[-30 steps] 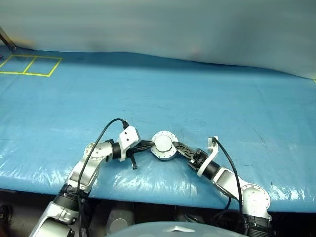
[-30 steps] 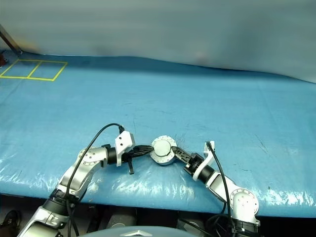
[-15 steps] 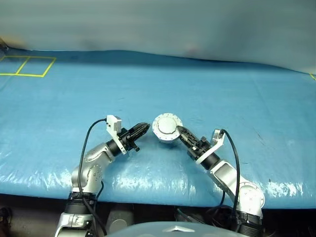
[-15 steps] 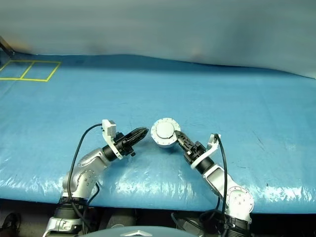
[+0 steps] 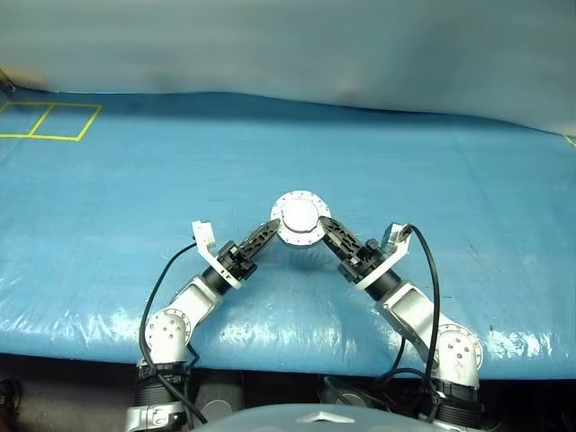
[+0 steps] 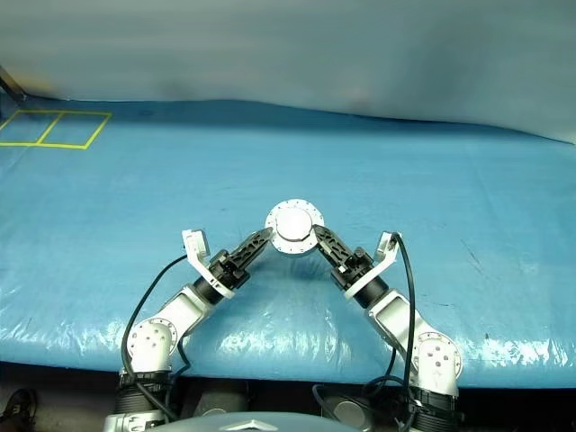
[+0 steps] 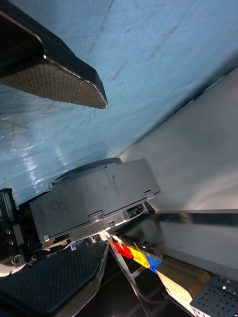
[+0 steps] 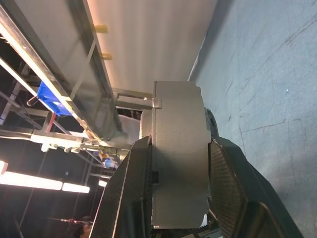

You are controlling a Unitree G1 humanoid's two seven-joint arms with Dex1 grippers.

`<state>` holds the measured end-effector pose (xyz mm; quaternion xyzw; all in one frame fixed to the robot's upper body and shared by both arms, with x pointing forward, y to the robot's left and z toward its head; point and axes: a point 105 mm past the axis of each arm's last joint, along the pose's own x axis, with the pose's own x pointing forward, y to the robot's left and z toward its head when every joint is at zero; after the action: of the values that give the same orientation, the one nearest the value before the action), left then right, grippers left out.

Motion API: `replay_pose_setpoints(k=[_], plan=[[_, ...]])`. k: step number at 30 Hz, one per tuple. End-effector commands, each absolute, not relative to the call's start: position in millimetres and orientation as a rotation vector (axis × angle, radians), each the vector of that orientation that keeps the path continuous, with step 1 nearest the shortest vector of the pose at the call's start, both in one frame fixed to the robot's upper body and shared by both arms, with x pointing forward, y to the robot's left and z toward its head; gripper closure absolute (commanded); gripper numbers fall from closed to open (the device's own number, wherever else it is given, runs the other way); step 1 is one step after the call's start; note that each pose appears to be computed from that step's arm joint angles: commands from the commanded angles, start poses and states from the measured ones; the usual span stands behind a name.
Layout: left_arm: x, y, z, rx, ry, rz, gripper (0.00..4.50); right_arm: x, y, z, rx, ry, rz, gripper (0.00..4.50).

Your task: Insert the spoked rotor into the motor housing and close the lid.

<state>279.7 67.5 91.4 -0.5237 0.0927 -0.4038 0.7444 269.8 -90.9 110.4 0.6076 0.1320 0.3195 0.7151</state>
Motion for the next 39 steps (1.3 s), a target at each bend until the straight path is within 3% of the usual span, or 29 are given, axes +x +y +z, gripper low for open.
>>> replay_pose_setpoints(k=[1, 11, 14, 18, 23, 27, 33, 35, 39], plan=[[277, 56, 102, -1.221, 0.218, -0.961, 0.02, 261, -77, 136, 1.35, 0.245, 0.86, 3.29], [292, 49, 108, -1.211, 0.143, -0.921, 0.02, 256, -69, 134, 1.317, 0.265, 0.884, 3.29], [290, 50, 109, -1.232, 0.13, -0.931, 0.62, 261, -72, 132, 1.315, 0.254, 0.847, 3.29], [289, 50, 109, -1.251, 0.134, -0.921, 1.91, 266, -72, 128, 1.315, 0.257, 0.807, 3.29], [284, 46, 109, -1.296, 0.162, -0.945, 1.99, 267, -70, 128, 1.302, 0.249, 0.813, 3.29], [286, 45, 107, -1.275, 0.17, -0.92, 1.99, 268, -74, 135, 1.257, 0.181, 0.826, 2.02], [299, 53, 106, -1.269, 0.139, -0.834, 1.99, 287, -89, 125, 1.189, 0.134, 0.644, 0.06], [310, 62, 105, -1.242, 0.108, -0.752, 1.99, 293, -95, 122, 1.161, 0.119, 0.586, 0.06], [350, 113, 102, -1.185, -0.018, -0.391, 1.99, 300, -108, 115, 1.109, 0.108, 0.491, 0.06]])
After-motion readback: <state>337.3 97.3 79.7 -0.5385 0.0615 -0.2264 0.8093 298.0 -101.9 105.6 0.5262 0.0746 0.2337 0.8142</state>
